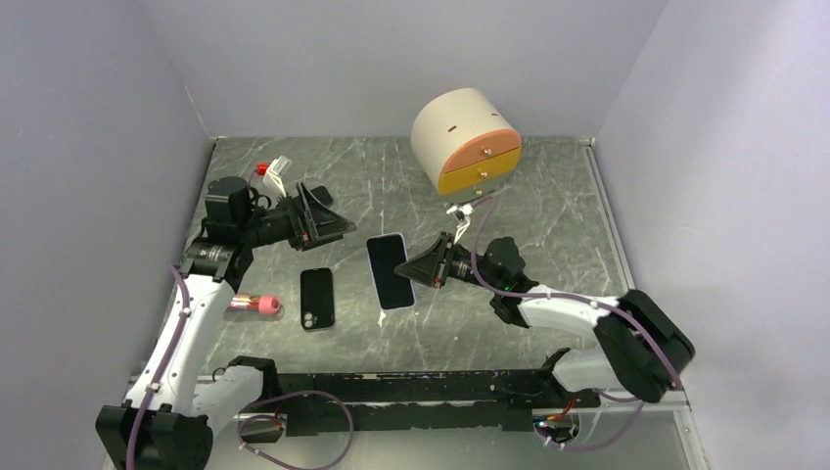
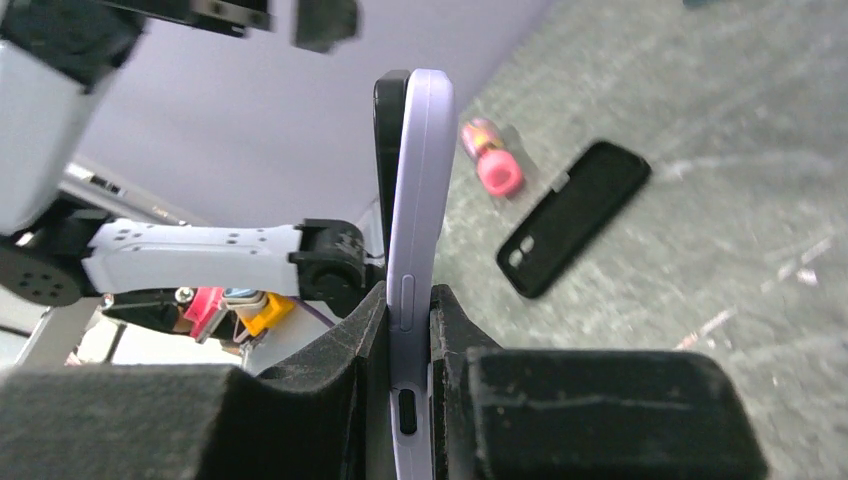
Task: Put the phone into the phone case
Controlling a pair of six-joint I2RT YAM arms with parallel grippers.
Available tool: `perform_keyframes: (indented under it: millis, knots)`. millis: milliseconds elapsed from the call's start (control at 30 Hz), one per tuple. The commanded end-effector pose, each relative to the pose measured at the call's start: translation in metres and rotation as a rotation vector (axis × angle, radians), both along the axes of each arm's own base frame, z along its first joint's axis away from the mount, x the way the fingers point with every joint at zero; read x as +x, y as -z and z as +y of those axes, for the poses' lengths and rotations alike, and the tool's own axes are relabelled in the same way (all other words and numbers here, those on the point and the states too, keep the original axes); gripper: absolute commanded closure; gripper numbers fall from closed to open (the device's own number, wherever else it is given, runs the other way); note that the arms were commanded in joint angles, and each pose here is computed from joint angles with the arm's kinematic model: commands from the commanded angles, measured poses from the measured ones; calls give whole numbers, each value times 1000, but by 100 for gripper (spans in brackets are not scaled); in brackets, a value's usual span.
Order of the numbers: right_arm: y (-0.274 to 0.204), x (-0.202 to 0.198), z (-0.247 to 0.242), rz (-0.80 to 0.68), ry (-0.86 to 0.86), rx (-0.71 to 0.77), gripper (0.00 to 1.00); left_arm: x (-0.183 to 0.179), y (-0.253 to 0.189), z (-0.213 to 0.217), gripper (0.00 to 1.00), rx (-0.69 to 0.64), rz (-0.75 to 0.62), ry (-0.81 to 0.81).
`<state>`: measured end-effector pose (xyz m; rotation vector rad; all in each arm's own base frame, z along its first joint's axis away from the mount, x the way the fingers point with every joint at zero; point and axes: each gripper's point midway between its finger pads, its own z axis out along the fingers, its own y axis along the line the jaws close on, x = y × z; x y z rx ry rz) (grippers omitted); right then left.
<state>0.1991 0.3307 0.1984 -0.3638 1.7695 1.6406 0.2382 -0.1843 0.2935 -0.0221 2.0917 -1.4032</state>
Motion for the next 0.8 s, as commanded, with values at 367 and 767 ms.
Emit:
perform_keyframes:
  millis: [367,767]
  knots:
    - [-123,-53,-4,-358,-145,268,100,-52,-58,-14,16,-259,-67,292]
    - [-136,-54,17,-361,-164,301,100,-59,-45,-15,30,-272,-45,336]
